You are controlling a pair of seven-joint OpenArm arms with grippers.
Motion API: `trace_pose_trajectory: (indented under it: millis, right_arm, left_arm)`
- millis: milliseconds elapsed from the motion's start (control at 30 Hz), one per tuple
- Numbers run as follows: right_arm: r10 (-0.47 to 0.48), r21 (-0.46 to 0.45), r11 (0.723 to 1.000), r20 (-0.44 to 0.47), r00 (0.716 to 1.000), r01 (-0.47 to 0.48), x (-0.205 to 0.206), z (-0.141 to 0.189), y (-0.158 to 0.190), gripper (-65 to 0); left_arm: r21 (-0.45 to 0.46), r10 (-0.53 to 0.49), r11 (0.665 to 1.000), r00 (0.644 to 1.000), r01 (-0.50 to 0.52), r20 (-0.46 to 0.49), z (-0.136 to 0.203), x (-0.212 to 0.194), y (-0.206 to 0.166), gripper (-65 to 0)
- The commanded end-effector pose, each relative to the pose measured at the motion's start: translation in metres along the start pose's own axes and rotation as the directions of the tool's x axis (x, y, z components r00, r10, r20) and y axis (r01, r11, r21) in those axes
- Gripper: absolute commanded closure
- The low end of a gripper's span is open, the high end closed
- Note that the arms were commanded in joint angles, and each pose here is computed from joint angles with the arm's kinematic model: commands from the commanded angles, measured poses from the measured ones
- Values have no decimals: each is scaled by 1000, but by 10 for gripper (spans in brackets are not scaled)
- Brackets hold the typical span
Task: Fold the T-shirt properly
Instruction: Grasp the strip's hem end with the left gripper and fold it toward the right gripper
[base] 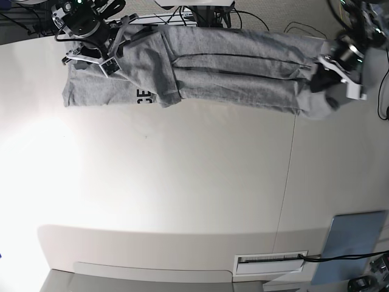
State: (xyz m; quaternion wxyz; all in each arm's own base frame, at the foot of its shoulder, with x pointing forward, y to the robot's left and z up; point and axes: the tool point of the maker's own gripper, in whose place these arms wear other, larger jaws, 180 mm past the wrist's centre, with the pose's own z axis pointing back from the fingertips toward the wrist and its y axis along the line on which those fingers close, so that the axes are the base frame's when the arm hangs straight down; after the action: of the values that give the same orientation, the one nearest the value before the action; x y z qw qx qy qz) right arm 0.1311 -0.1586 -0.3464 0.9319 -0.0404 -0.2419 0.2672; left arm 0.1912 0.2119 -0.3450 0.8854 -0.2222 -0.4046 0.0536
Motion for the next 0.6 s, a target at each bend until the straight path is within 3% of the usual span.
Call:
trace_pose_trajectory:
  millis: [0, 167, 333, 567]
  right_arm:
    - [9, -11, 1000, 31, 999, -9, 7, 4, -3, -156]
    - [12, -50, 999, 39, 999, -10, 8, 5, -13, -156]
    - [-9, -126, 992, 45, 999, 15, 6, 9, -39, -156]
    - [-46, -234, 971, 54, 997, 58, 1, 20, -76, -156]
  left_arm:
    - [-33, -11, 999, 999, 12, 36, 3, 8, -16, 0]
    - [-159, 73, 984, 997, -78, -33, -14, -22, -78, 0]
    - [-327, 56, 940, 989, -98, -134, -37, -54, -148, 0]
    - [-425, 71, 893, 979, -147, -189, -53, -75, -218, 0]
